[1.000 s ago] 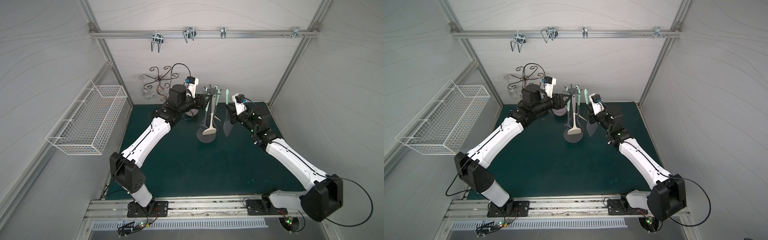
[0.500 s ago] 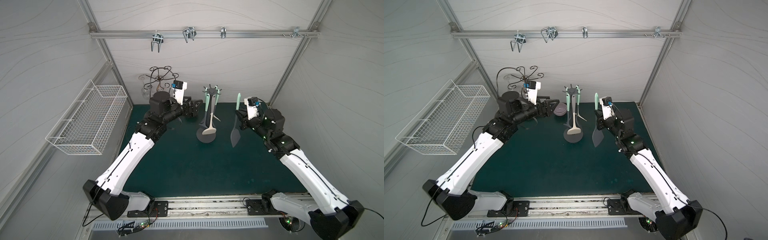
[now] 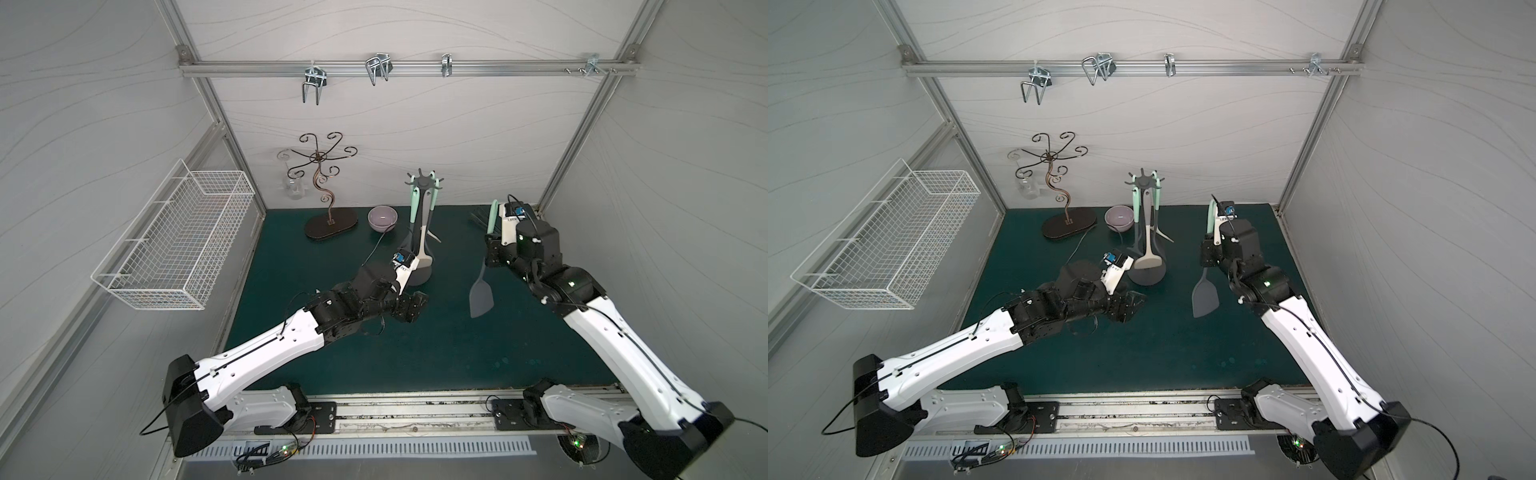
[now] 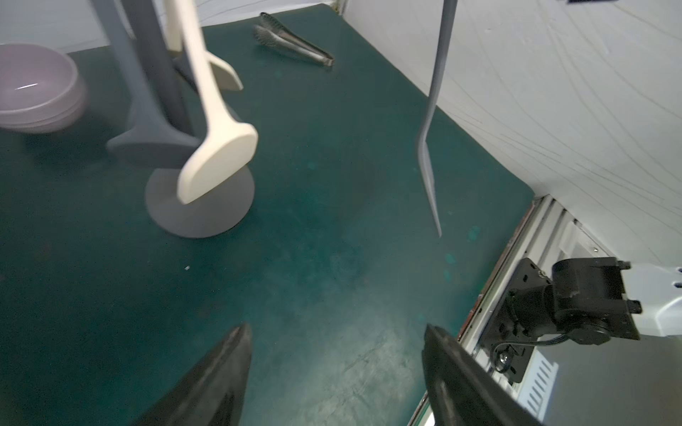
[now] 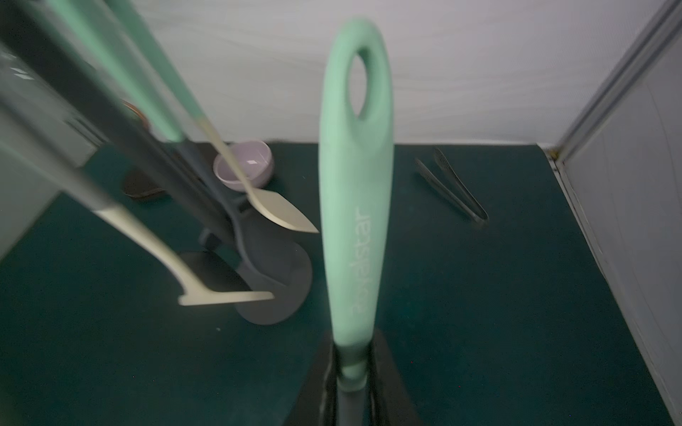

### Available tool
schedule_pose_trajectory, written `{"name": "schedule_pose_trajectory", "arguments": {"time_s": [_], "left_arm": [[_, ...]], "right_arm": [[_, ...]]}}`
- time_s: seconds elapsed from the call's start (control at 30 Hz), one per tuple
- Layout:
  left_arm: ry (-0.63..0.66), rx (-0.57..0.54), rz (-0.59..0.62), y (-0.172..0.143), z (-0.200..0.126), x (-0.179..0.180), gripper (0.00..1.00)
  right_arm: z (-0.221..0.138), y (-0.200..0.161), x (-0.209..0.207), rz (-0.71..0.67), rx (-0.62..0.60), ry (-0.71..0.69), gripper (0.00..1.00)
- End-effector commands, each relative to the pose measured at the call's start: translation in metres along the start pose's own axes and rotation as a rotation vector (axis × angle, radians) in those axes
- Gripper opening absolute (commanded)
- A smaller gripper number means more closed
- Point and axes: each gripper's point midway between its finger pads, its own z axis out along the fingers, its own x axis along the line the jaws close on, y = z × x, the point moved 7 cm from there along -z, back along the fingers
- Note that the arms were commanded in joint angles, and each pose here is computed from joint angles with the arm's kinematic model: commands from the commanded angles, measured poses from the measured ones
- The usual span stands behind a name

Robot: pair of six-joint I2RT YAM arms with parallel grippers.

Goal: Take the spatula off the kitchen utensil rack
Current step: Place the spatula at the center of the board.

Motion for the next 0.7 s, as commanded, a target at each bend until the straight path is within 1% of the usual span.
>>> {"name": "schedule_pose_trajectory", "arguments": {"time_s": [0.0,0.1,0.17,0.27,0.43,0.53,0.67], "left_arm": [[0.099,-0.1,0.007,0.014,-0.029,0.011,0.79],[0.134,-0.072,-0.006,0.005,-0.033,0.022,0.8],[0.143,-0.06,-0.037,-0.001,-0.034,0.03,0.8],[0.142,-0.059,-0.091,-0.006,-0.035,0.042,0.8],[0.163,-0.07,-0.098,-0.012,-0.045,0.052,0.8],[0.172,-0.061,-0.089,-0.017,-0.048,0.055,0.8],[0.187,-0.047,-0.091,-0.024,-0.049,0.06,0.81]], "right_arm": [[0.018,-0.018,-0.022,0.055,0.194,-0.038,0.0],[0.044,-0.03,-0.026,0.108,0.334,-0.074,0.0],[0.066,-0.041,-0.016,0.135,0.445,-0.036,0.0],[0.095,-0.06,0.008,0.094,0.554,-0.02,0.0],[0.13,-0.08,0.037,0.047,0.644,0.021,0.0],[0.148,-0.086,0.041,0.015,0.684,-0.002,0.0],[0.168,-0.101,0.041,0.03,0.738,0.005,0.0]]}}
